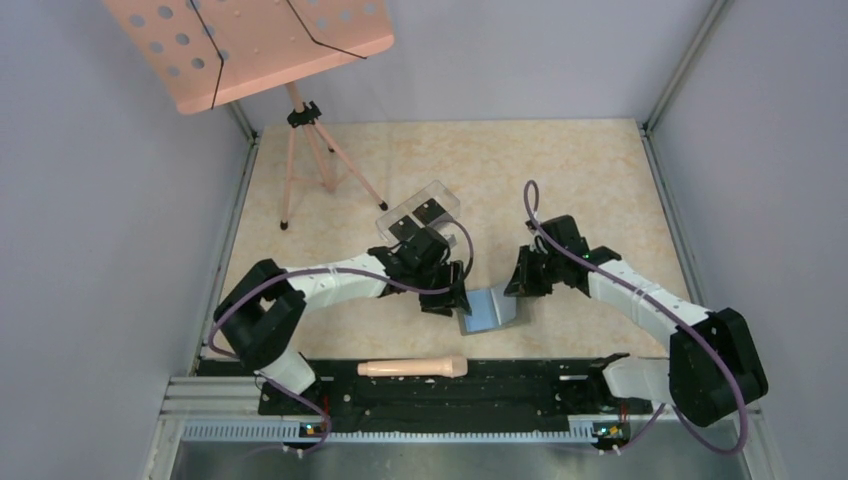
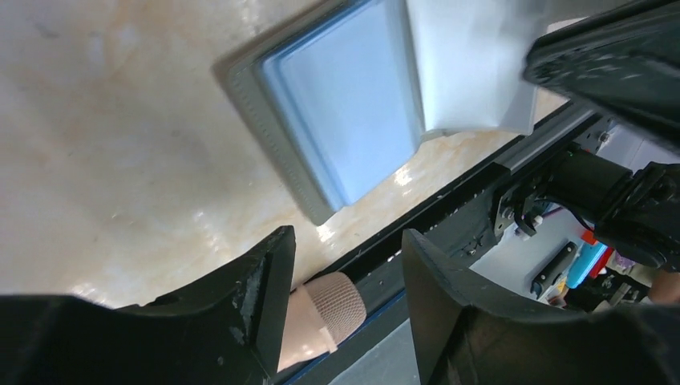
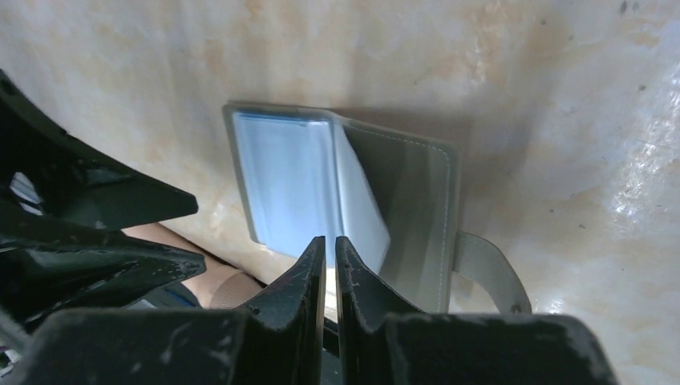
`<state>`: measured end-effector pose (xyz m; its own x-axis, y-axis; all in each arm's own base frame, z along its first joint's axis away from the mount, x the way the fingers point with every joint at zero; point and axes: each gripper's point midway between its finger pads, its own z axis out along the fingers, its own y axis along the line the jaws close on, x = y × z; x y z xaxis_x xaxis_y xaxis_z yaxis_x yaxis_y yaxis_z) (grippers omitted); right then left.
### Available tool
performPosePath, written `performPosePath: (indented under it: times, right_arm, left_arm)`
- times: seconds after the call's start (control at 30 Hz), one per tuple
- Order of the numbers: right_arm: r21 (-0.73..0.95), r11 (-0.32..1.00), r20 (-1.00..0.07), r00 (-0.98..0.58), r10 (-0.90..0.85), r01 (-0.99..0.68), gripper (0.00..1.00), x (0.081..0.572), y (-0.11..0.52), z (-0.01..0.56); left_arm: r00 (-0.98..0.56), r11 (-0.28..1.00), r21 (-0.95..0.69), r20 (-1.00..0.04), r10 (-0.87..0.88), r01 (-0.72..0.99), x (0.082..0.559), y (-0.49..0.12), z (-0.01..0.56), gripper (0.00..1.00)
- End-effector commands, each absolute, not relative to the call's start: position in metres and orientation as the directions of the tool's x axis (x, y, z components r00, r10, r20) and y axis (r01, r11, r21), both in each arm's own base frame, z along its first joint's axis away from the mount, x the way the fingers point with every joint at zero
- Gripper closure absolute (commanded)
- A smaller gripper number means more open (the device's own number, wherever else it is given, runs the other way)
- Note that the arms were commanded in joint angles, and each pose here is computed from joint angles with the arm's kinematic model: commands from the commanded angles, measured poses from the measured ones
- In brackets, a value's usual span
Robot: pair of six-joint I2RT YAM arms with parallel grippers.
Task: Put the credit cards into the card holder
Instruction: Move the storage box to the center of the board.
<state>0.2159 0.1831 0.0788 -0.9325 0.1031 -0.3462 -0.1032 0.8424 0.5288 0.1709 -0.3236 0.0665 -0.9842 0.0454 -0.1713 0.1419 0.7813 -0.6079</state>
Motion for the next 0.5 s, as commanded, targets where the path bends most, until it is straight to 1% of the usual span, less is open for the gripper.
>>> performPosePath:
  times: [0.0, 0.2, 0.47]
  right_arm:
    - [0.518, 0.847, -0.352, -0.932, 0.081, -0.122, 0.92, 0.215, 0.184, 0.06]
    - [0.479, 0.873, -0.296, -0.953, 0.06, -0.093, 0.94, 0.198, 0.172, 0.029]
    - [0.471, 0.881, -0.242, -0.968, 0.07, -0.054, 0.95, 0.178, 0.164, 0.018]
  left_arm:
    - [-0.975, 0.78, -0.602, -0.217, 0.046, 0.171, 0.187, -0.352, 0.073, 0.45]
    - [-0.982, 0.837, -0.53, -0.183, 0.045, 0.137, 0.192, -0.352, 0.045, 0.55]
    - [-0.987, 0.859, -0.495, -0.148, 0.065, 0.131, 0.194, -0.355, 0.028, 0.6]
